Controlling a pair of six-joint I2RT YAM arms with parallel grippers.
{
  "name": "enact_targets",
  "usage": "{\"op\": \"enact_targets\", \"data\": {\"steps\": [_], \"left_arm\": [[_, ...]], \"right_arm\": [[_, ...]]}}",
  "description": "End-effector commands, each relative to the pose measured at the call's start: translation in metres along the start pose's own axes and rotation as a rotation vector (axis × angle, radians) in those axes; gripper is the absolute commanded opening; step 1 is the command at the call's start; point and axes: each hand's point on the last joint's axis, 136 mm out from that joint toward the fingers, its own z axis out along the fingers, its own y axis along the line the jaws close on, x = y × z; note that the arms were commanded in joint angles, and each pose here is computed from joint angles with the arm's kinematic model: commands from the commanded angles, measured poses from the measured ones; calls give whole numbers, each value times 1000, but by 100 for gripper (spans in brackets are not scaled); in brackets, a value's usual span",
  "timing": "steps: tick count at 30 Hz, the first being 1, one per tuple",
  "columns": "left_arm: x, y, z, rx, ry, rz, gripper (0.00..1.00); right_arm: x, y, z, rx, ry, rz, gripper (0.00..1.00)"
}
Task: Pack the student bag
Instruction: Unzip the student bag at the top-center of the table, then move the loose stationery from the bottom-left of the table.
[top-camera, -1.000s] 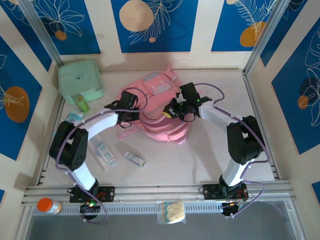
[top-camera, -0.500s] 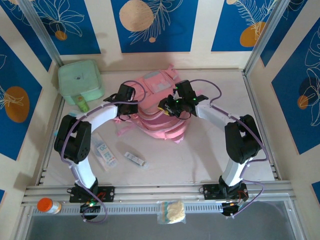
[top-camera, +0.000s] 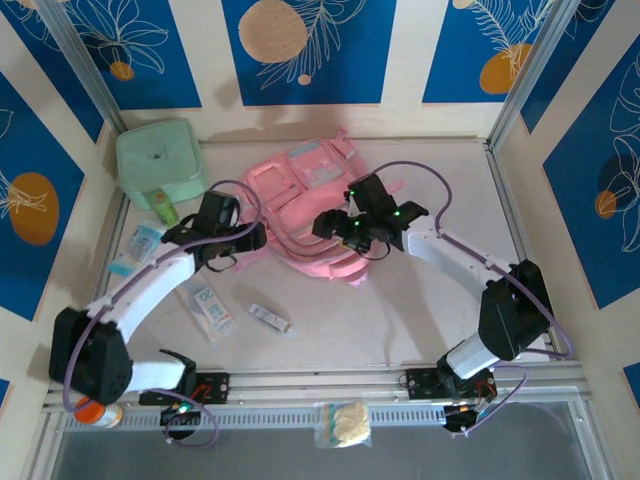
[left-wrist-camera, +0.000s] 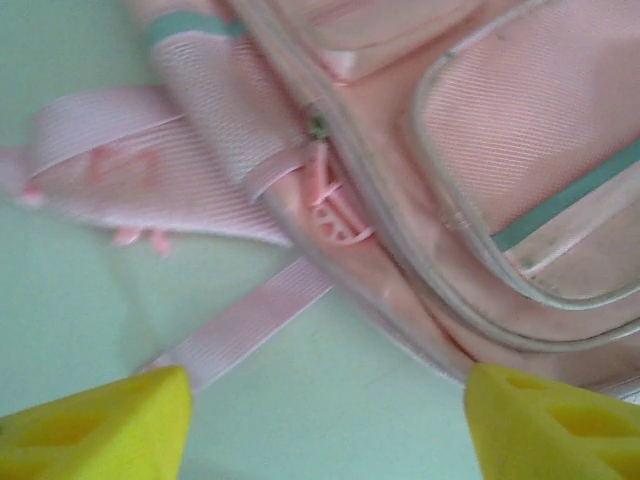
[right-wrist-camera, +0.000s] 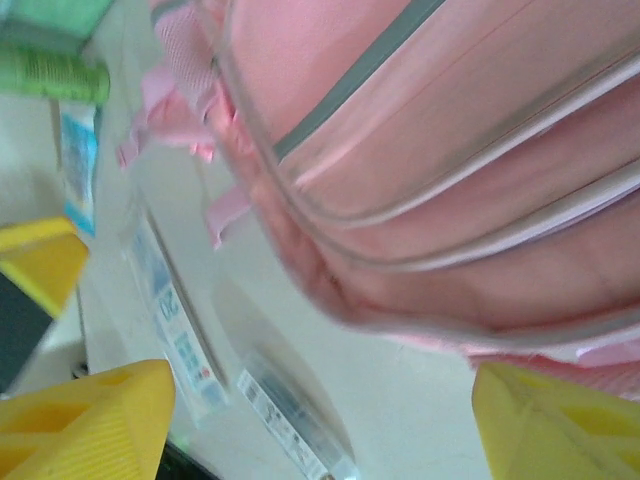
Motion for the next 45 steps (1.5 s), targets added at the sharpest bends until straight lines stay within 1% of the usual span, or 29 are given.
{"op": "enact_targets", "data": {"steps": [1,2,5,7,12,14,16,19,23,25,29,32,37,40,42,45], "left_arm": [[42,62,-15,-209,87,-127,78],[49,76,-20,-235,79,-183,81],[65,112,-34,-302,39,-327,85],[76,134,-36,-342,26,-413,88],[102,172,-23,-356,59,-629,89],[108,181,-15,-342,59,-687,86],[108,181,-6,-304,58,-693,83],[107,173,7,-241,86,-695,80],[104,160,19,-135,84,-699,72],[103,152,23,-85,90,-705,70],[105,143,26,-49,101,-697,69],[106,128,31,4,112,-701,68],[108,96,35,40,120,-652,67],[106,81,32,62,105,-634,67],[104,80,28,60,93,-620,68],[106,92,16,-22,91,-568,70]], "right_arm": [[39,0,13,48,97,-122,80],[47,7,18,40,116,-153,80],[68,30,34,8,154,-248,81],[79,43,45,-19,179,-301,81],[88,57,65,-37,222,-340,81],[86,56,72,-25,228,-340,81],[85,56,75,-22,230,-335,81],[82,54,79,-7,236,-321,81],[77,51,81,14,227,-314,81],[75,50,80,20,224,-309,81],[73,48,79,30,223,-305,81],[69,47,78,31,218,-302,81],[62,49,79,16,224,-298,81],[59,55,82,12,227,-303,80],[59,60,86,3,236,-316,80],[65,73,93,-24,266,-312,80]]}}
